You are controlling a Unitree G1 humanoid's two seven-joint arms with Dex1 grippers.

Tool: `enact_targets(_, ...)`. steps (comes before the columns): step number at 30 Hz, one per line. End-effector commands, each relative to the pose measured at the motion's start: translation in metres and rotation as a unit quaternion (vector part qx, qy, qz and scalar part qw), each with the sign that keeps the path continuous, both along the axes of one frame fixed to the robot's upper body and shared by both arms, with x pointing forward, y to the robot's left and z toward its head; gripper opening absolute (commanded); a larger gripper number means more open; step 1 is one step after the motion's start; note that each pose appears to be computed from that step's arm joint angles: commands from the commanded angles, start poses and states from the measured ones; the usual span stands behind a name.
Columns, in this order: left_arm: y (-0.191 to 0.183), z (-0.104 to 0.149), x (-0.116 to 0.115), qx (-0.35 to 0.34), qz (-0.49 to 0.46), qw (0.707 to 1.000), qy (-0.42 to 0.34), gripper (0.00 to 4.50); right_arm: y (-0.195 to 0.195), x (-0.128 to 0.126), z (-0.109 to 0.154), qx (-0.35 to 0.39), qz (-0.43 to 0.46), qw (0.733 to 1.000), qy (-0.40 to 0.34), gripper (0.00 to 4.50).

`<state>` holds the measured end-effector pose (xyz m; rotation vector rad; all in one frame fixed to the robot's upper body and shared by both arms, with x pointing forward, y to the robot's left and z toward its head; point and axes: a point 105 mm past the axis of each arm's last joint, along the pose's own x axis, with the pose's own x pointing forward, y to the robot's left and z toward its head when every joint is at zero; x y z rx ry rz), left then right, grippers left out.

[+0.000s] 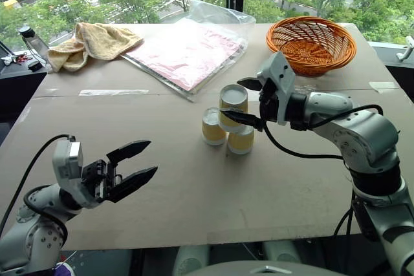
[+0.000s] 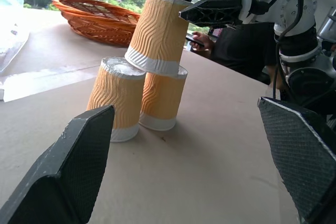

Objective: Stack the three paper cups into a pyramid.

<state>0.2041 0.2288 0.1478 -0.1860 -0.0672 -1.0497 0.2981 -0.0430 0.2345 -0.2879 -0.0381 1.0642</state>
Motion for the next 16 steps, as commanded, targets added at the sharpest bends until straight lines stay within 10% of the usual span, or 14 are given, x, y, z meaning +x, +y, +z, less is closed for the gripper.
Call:
enact_targets(1, -0.006, 0.0, 0.001, 0.02, 0.016, 1.0, -0.001, 4.5, -0.024, -0.022, 0.022, 0.015, 0.015, 0.997, -0.075, 4.36)
enact_targets(16, 0.011, -0.04, 0.014, 0.146, 0.086, 0.984, 0.06, 4.5, -0.164, -0.103, -0.109, -0.045, -0.164, 0.984, 0.059, 4.36)
